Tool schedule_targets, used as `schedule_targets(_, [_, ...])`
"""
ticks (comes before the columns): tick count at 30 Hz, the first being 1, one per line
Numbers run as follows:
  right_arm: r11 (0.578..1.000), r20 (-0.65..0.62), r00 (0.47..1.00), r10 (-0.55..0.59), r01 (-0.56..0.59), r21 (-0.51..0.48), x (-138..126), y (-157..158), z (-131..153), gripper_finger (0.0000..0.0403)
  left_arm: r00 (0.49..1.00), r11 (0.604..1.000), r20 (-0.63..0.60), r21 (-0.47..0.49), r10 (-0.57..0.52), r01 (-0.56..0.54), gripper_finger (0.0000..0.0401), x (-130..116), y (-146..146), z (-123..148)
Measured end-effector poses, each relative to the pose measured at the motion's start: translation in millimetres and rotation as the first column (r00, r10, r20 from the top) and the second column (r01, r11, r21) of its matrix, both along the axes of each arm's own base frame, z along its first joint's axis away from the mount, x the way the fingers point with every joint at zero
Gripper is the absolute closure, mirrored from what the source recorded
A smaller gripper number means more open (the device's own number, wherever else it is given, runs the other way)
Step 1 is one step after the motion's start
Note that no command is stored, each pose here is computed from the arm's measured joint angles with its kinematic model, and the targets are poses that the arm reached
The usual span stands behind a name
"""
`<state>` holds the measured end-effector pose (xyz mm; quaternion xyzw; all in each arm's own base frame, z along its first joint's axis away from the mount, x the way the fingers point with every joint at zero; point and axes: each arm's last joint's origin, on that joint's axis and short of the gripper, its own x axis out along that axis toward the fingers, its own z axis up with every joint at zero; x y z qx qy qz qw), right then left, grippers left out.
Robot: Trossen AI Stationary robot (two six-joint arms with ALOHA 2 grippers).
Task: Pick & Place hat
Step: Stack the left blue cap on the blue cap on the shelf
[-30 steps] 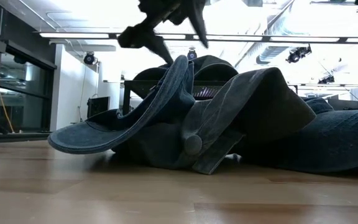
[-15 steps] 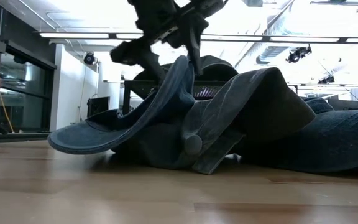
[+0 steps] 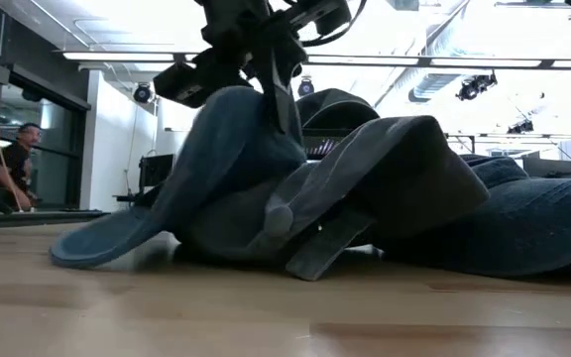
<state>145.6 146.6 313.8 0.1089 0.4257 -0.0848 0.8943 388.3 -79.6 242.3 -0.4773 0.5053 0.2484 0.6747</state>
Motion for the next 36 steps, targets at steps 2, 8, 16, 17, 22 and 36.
schedule_targets(2, [1.000,0.006,1.000,0.007,-0.006,-0.005,0.4,0.3,0.3,0.0185,1.000,1.000,-0.001,0.000,-0.001,0.001,0.0371,-0.1,0.0,0.0])
schedule_targets(8, [1.000,0.018,1.000,0.019,-0.019,-0.007,1.3,1.2,1.0,0.0185,0.998,0.999,0.027,-0.004,-0.052,0.052,0.0380,1.8,-1.0,6.0])
schedule_targets(16, [0.998,0.007,0.998,0.057,-0.057,-0.015,1.4,2.0,1.0,0.0185,0.987,0.991,0.091,0.021,-0.131,0.130,0.0389,5.0,-1.7,55.0])
schedule_targets(17, [0.998,0.007,0.998,0.058,-0.058,-0.016,1.4,2.0,1.0,0.0185,0.984,0.989,0.106,0.031,-0.145,0.142,0.0389,4.8,-1.6,64.8])
schedule_targets(22, [0.996,0.020,0.996,0.082,-0.081,-0.023,3.0,2.9,2.0,0.0185,0.954,0.972,0.202,0.114,-0.223,0.203,0.0389,-2.5,-6.0,119.9])
schedule_targets(36, [0.963,0.335,0.908,0.251,-0.199,-0.183,20.4,17.1,38.4,0.0185,0.715,0.801,0.431,0.515,-0.551,0.306,0.0389,-22.2,-43.1,201.6])
